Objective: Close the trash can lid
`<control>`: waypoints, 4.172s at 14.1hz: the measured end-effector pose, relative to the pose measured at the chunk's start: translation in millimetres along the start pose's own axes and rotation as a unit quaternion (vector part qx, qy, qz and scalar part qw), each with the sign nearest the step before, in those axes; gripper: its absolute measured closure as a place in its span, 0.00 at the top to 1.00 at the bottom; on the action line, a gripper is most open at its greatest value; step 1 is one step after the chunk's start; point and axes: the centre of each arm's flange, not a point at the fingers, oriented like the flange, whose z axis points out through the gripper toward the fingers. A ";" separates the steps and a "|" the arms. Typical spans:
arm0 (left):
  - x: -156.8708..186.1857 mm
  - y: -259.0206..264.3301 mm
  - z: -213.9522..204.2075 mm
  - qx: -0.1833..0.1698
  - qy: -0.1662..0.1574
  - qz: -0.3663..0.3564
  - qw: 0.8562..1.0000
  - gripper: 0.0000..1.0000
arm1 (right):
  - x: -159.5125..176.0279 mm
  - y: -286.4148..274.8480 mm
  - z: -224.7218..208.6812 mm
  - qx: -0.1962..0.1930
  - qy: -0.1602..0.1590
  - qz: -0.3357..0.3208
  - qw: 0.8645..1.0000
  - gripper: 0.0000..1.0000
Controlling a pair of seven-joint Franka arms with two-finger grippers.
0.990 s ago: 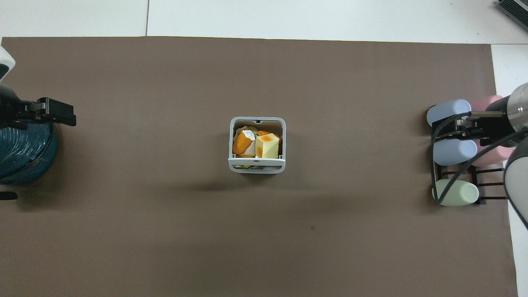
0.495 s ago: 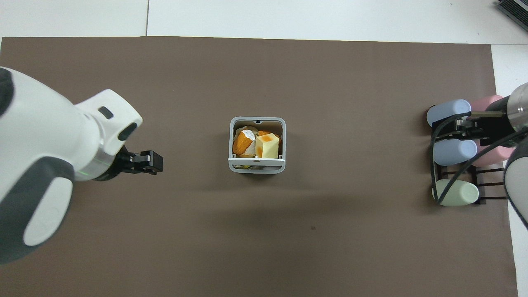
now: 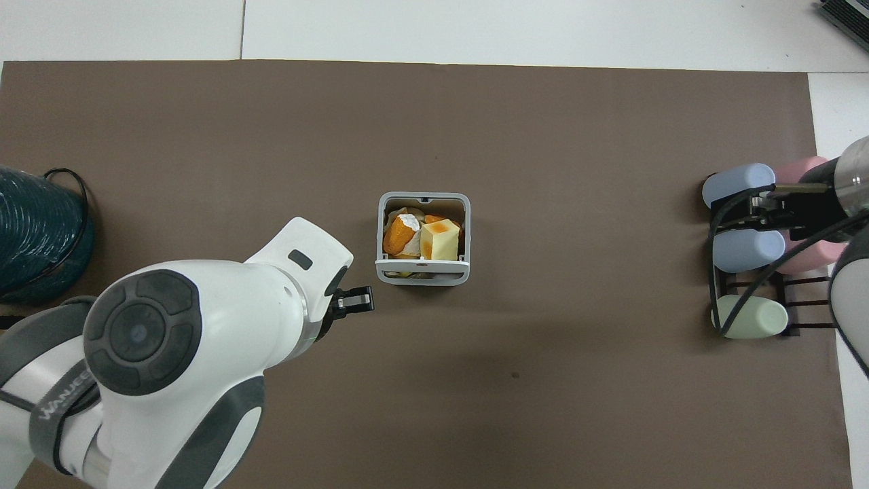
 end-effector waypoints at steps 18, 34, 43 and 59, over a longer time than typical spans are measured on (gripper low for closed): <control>35.9 43.7 86.5 -0.106 0.095 -0.134 0.981 0.10 | 0.0 0.0 0.0 0.000 0.000 0.000 1.000 1.00; 59.7 38.4 121.7 -0.114 0.109 -0.150 0.976 0.01 | 0.0 0.0 0.1 0.000 0.000 0.000 1.000 1.00; 64.5 39.0 143.6 -0.113 0.110 -0.152 0.976 0.01 | 0.0 0.0 0.1 0.000 0.000 0.000 1.000 1.00; 162.0 -49.9 5.5 0.002 -0.066 -0.077 0.995 0.01 | 0.0 0.0 0.1 0.000 0.000 0.000 1.000 1.00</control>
